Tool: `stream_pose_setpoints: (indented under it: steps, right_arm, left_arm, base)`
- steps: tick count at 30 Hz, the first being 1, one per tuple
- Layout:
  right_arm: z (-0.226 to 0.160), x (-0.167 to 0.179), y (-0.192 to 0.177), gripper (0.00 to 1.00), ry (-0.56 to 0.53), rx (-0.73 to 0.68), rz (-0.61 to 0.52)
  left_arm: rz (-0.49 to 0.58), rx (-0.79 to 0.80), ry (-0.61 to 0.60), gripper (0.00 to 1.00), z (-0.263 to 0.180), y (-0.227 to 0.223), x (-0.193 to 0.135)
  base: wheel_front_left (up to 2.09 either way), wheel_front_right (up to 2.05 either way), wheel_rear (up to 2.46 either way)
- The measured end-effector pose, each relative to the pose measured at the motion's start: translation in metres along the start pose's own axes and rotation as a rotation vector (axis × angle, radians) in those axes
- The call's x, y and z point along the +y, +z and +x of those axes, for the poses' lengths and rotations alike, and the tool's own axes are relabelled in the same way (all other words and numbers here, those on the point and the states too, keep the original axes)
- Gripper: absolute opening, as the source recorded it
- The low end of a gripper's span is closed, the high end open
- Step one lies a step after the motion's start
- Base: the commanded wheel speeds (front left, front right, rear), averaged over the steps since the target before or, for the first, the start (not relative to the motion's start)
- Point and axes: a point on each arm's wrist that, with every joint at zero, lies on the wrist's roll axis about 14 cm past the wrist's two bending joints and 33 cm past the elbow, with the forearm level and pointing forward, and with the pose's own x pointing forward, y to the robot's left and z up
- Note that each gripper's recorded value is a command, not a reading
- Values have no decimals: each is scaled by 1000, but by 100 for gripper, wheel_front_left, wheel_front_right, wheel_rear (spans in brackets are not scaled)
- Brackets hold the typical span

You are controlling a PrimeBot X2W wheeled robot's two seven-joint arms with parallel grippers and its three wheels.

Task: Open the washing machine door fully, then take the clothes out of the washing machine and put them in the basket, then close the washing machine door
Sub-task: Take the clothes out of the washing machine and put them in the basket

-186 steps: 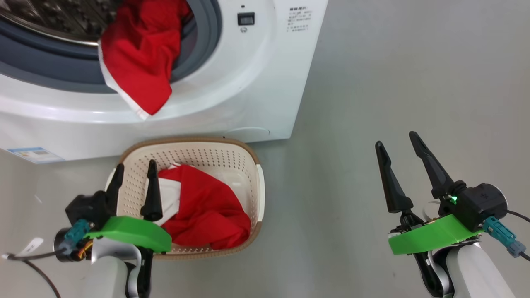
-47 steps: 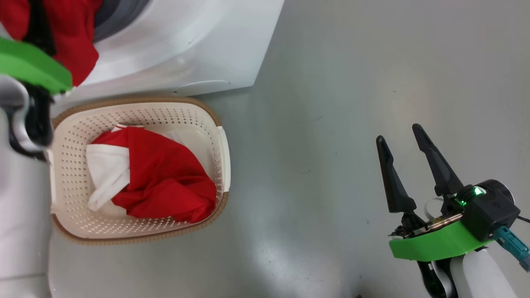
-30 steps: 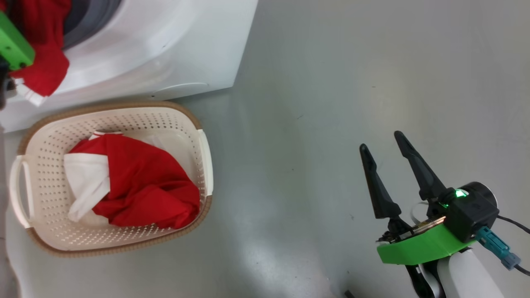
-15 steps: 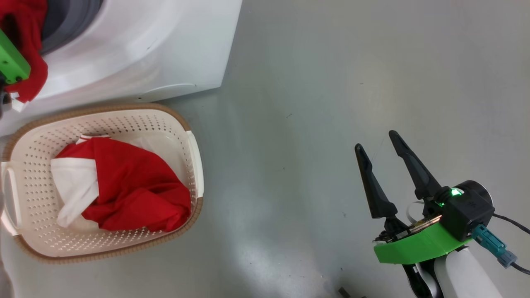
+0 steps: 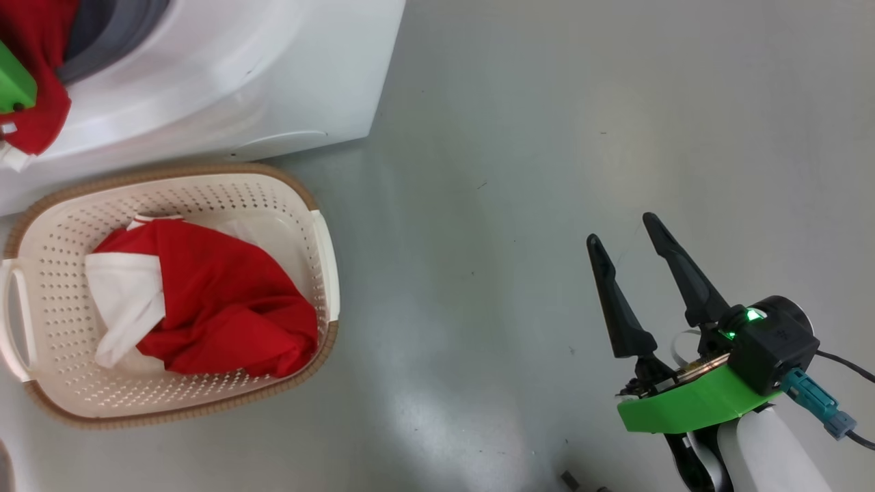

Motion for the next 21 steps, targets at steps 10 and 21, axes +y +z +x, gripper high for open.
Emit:
stream_pose_setpoints:
  steps: [10,21]
  right_arm:
    - [7,6,0,100,20,-8,13]
    - [11,12,-2,100,38,-6,22]
  left_arm:
    - [17,-178,0,0,-9,18,10]
    - [40,-361,-38,0,-31,30,11]
  base:
    - [0,0,0]
    - [0,0,0]
